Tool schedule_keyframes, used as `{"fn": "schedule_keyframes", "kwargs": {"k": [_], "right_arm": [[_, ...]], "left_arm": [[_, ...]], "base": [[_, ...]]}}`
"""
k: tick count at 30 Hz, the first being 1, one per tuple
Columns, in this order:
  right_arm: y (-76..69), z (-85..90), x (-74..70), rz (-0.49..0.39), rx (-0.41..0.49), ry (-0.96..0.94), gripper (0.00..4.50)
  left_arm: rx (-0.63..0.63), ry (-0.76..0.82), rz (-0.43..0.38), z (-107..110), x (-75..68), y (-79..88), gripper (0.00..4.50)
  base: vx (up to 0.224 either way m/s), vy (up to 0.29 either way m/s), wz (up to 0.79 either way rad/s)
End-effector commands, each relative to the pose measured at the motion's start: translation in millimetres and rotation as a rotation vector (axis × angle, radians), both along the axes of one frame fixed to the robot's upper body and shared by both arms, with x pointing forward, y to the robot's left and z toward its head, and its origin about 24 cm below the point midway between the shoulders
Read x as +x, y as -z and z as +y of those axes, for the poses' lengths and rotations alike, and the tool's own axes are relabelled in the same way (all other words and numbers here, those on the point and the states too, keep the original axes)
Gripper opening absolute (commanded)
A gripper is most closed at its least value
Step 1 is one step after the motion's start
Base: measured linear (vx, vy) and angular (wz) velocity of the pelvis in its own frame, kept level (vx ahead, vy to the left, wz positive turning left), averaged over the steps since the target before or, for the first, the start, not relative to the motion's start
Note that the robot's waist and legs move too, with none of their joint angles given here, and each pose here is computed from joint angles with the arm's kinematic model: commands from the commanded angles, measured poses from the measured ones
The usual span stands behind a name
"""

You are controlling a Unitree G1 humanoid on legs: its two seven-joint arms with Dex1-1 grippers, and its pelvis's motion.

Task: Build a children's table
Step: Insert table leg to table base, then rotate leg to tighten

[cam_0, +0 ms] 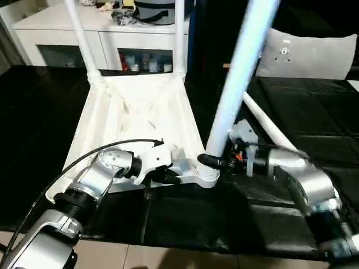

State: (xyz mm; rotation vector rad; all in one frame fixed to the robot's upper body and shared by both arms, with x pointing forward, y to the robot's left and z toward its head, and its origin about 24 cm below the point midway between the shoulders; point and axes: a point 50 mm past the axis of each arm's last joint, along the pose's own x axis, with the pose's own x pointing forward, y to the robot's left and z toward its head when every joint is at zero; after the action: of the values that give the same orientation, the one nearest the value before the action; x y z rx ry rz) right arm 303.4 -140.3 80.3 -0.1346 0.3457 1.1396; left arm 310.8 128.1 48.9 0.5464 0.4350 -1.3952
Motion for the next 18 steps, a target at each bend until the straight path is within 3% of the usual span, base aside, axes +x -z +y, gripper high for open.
{"fn": "schedule_keyframes", "kwargs": {"k": [1, 7, 14, 18], "right_arm": [[32.8, -6.2, -9.6, 0.154, -0.11, -0.017, 1.87], [32.3, -0.9, -9.5, 0.148, -0.132, -0.051, 1.87], [31.2, 2.0, -14.8, 0.155, -0.092, -0.031, 1.87], [39.0, 0.5, -13.3, 0.137, -0.1, 0.205, 1.87]], "left_arm": [[0.054, 0.005, -0.048, 8.5, 8.4, -11.1, 0.0], [0.068, -0.001, -0.047, 9.5, 10.3, -12.7, 0.0], [0.034, -0.049, -0.015, 8.7, 7.4, -9.8, 0.0], [-0.006, -0.152, 0.034, 4.2, 1.5, -5.0, 0.0]], "base": [[0.0, 0.0, 0.0], [0.0, 0.0, 0.0], [0.0, 0.0, 0.0], [0.0, 0.0, 0.0]]}}
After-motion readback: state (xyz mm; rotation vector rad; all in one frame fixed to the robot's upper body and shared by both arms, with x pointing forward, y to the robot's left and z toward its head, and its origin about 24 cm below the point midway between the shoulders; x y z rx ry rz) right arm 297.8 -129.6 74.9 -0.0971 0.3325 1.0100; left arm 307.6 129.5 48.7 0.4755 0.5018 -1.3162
